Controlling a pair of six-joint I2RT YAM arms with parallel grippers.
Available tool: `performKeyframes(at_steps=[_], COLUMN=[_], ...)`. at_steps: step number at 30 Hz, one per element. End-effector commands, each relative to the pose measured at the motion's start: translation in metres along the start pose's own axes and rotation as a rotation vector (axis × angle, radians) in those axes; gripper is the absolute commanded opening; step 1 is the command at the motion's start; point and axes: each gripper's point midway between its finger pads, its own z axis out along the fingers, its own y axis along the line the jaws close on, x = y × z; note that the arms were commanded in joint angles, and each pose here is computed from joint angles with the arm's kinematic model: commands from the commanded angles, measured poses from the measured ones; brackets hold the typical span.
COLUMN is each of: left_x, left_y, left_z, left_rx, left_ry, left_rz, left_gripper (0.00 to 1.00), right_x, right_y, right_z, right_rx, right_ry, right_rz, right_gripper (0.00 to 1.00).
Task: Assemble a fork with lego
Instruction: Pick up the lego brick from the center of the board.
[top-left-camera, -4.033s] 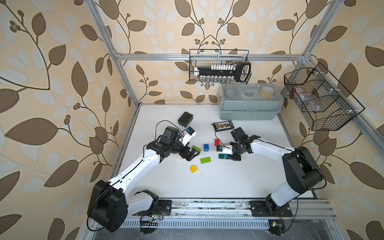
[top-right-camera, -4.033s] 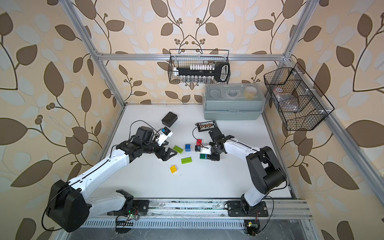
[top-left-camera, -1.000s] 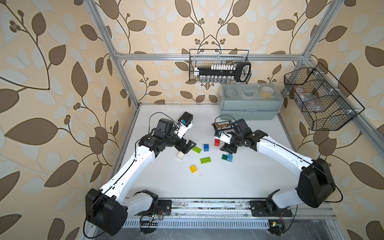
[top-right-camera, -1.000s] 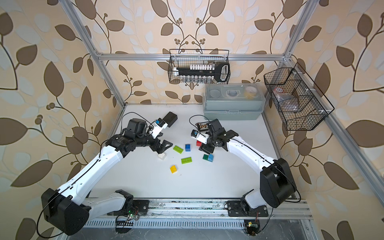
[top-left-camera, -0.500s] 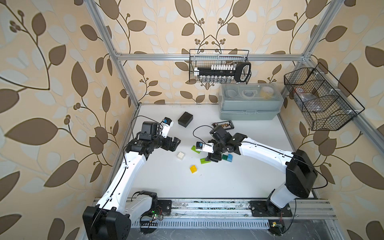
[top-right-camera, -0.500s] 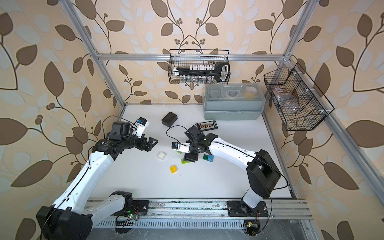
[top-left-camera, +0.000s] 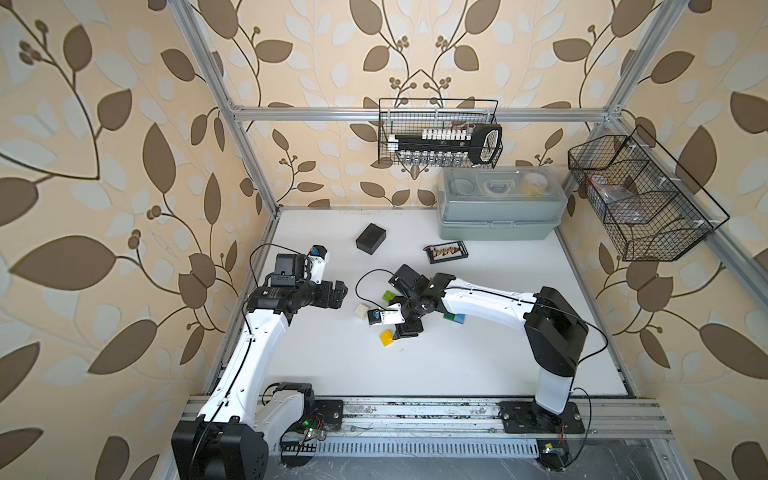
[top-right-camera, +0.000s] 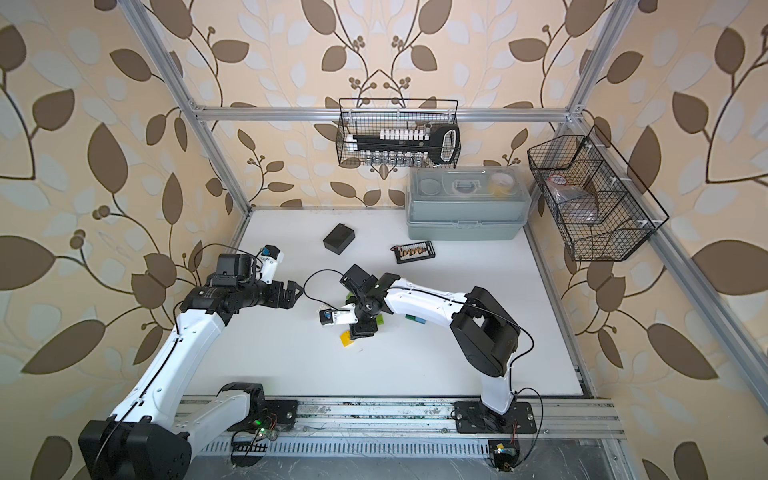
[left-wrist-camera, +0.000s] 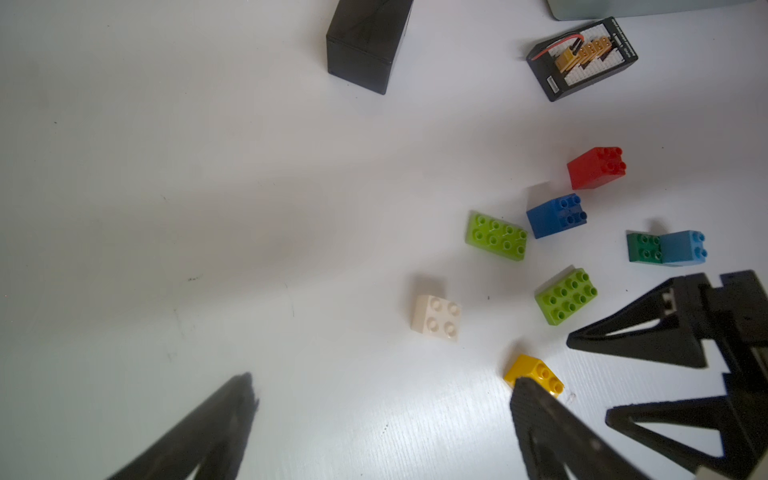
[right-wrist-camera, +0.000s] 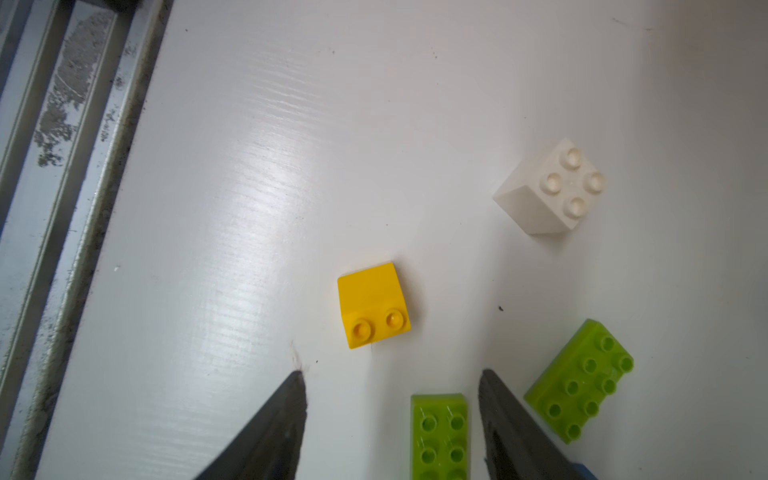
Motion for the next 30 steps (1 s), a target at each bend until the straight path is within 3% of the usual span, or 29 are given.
performKeyframes(at_steps=[1,12,23,30], left_x=[0.002,-0.003,0.001,0.003], left_y=[0.009,0.011,0.010,0.010], left_z=[0.002,-0.002,0.000,0.000], left_rx=[-0.035,-0.042,-0.039,-0.039], left_ry=[0.003,-0.013,-0.014,-0.014], left_rz=[-0.030,-0.030,-0.037,-0.035], left_gripper=[0.99,0.99,0.99,0.99], right_x=[-0.010,0.002,0.010,0.012], right_y=[0.006,0.022,0.018,0.015], right_z=[0.012,0.039,0.044,0.048], right_rx=[-0.049,-0.132,-0.094,-0.080], right_ry=[-0.011,0.066,0.100,0.120], right_rz=[-0.047,-0.075,-0.098,-0.090], right_gripper=[0.65,0.59,0.42,0.39])
